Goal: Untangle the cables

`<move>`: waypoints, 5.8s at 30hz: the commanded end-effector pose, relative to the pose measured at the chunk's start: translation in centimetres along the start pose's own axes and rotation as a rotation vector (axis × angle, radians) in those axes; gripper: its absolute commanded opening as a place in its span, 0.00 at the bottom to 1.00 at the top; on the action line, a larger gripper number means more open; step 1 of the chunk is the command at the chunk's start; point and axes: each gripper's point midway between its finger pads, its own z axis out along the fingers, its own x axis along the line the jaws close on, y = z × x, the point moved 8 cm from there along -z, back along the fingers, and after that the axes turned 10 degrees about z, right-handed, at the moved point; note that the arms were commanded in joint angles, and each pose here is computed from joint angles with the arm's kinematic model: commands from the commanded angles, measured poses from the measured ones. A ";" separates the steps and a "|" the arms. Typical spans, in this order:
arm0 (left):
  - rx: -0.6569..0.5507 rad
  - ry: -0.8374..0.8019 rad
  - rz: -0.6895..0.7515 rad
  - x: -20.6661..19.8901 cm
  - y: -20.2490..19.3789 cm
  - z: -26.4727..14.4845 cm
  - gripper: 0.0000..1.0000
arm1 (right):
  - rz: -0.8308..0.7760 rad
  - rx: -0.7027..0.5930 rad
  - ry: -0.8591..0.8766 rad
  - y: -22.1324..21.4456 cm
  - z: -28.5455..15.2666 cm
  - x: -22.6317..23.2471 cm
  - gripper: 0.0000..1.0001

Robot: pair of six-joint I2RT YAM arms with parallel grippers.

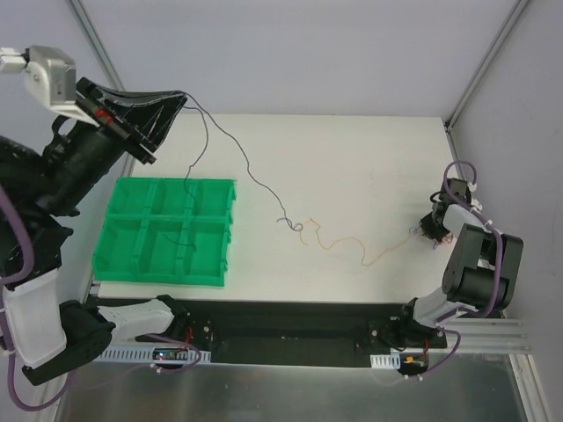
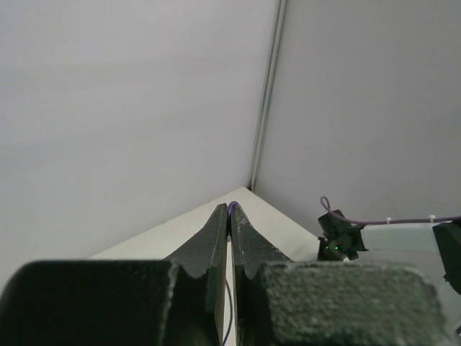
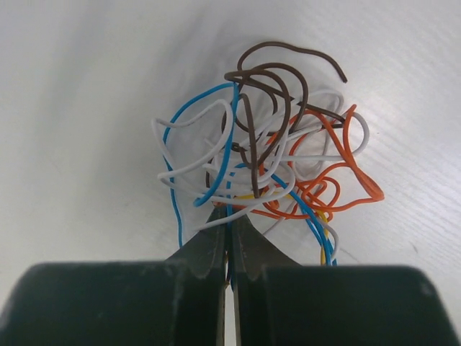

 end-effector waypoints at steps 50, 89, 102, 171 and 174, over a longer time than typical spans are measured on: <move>0.311 -0.314 -0.297 -2.6 -16.1 8.2 0.00 | -0.805 0.129 0.863 -14.9 -14.2 7.1 0.76; 0.390 -0.357 -0.369 -3.4 -19.1 5.8 0.00 | -0.327 0.673 0.776 -27.2 -13.6 12.8 0.36; 0.309 -0.297 -0.257 -2.9 -15.2 2.7 0.00 | -0.321 0.321 0.502 -14.2 -7.4 9.0 0.00; 1.345 -0.089 -0.379 -8.6 -53.5 9.0 0.90 | -0.441 0.088 0.675 -10.9 -9.4 1.2 0.62; 1.367 -0.069 -0.326 -8.7 -54.3 9.3 0.90 | -0.440 0.090 0.670 -11.1 -9.2 1.1 0.62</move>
